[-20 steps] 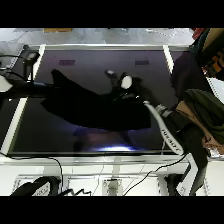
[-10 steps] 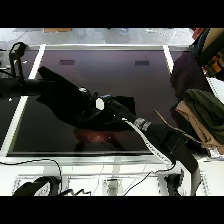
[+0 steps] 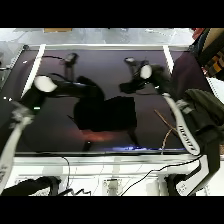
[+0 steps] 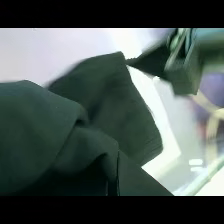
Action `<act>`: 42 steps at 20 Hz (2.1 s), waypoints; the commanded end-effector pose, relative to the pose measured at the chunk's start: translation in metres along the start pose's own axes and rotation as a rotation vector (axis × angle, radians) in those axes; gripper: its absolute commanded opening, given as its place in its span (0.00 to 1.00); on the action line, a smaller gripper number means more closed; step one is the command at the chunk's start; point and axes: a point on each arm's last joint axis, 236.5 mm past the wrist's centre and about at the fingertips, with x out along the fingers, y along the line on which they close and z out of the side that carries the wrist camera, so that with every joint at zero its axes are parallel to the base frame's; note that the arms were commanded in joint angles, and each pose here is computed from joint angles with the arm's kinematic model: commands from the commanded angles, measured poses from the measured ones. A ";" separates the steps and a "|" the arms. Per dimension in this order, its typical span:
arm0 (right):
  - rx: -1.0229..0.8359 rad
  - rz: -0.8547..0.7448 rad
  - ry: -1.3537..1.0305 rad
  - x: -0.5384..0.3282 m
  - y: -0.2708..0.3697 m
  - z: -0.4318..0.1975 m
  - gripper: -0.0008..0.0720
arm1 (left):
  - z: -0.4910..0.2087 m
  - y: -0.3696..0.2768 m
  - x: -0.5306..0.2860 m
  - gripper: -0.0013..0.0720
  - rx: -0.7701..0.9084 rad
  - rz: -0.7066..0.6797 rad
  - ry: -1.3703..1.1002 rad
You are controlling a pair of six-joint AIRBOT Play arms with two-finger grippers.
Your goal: Fold the clothes and pants, and hang the long-sleeved shirts on hangers.
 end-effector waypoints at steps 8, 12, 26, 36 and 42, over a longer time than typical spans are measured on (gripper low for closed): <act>0.179 -0.146 0.003 -0.084 -0.165 -0.023 0.05 | -0.034 -0.063 0.120 1.00 -0.037 -0.107 -0.047; 0.274 -0.063 0.074 -0.073 -0.204 -0.069 0.05 | 0.007 -0.043 0.083 1.00 0.020 -0.075 -0.143; 0.500 0.339 0.064 0.062 -0.065 -0.114 0.99 | 0.043 -0.014 0.044 1.00 0.043 -0.009 -0.234; 0.614 0.533 0.280 0.089 -0.007 -0.149 0.96 | 0.037 -0.001 0.045 1.00 0.145 0.060 -0.204; 0.478 0.622 0.147 0.092 0.058 -0.102 0.29 | 0.011 0.050 0.039 0.98 0.423 0.259 -0.039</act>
